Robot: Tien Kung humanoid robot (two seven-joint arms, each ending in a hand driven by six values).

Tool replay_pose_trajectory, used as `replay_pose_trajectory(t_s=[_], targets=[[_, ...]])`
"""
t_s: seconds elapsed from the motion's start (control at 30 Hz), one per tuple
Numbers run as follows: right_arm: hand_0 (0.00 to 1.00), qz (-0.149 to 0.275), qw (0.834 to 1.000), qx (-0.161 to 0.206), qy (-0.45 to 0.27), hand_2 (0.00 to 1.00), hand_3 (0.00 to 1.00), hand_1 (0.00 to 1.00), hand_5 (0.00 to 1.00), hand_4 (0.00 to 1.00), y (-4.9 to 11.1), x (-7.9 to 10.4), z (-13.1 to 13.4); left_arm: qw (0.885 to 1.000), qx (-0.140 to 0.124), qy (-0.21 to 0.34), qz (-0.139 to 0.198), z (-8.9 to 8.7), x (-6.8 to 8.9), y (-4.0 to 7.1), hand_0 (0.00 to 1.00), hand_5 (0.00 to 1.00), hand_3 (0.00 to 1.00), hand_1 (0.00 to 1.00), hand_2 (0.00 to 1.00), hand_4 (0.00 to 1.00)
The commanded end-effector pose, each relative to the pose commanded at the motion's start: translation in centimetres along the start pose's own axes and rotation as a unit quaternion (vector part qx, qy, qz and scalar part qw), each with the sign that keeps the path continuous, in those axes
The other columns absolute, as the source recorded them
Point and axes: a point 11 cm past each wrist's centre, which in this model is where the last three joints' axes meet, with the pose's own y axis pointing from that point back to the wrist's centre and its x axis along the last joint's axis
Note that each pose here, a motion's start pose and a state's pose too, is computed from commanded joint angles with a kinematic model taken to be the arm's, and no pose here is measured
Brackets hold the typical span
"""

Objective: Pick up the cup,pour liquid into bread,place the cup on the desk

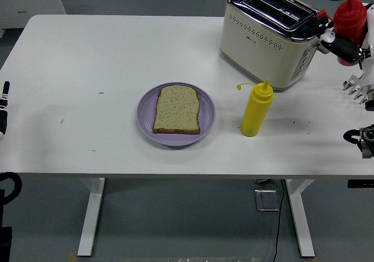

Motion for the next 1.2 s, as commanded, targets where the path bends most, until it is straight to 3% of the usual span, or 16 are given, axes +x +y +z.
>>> replay_pose_trajectory(t_s=[0.23,0.53,0.73,0.9,1.2], targets=[[0.002,-0.031,0.988,0.082,0.125,0.104,0.242,0.002,0.356,0.851,-2.2,-2.4,-4.2,1.0,0.0,0.0,0.0,0.0,0.0,0.0,0.787,0.998,0.687,0.743,0.733,0.568],[0.005,-0.062,0.94,0.17,0.289,0.151,0.268,0.002,0.351,0.843,-4.0,-6.3,-7.7,1.0,-0.001,0.0,0.002,0.1,0.2,0.1,0.786,0.998,0.687,0.742,0.733,0.568],[0.013,-0.076,0.935,0.177,0.299,0.165,0.275,0.002,0.342,0.834,-5.3,-7.7,-9.1,1.0,-0.002,0.0,0.003,0.2,0.3,0.1,0.784,0.998,0.687,0.742,0.732,0.567],[0.015,-0.103,0.921,0.19,0.325,0.164,0.27,0.002,0.335,0.83,-6.2,-9.5,-10.3,1.0,-0.004,0.001,0.003,0.3,0.2,0.1,0.784,0.998,0.687,0.741,0.732,0.567],[0.019,-0.194,0.856,0.21,0.431,0.167,0.275,0.002,0.328,0.826,-5.9,-14.1,-9.2,1.0,-0.006,0.001,0.004,0.4,0.3,0.1,0.782,0.998,0.686,0.739,0.73,0.566]])
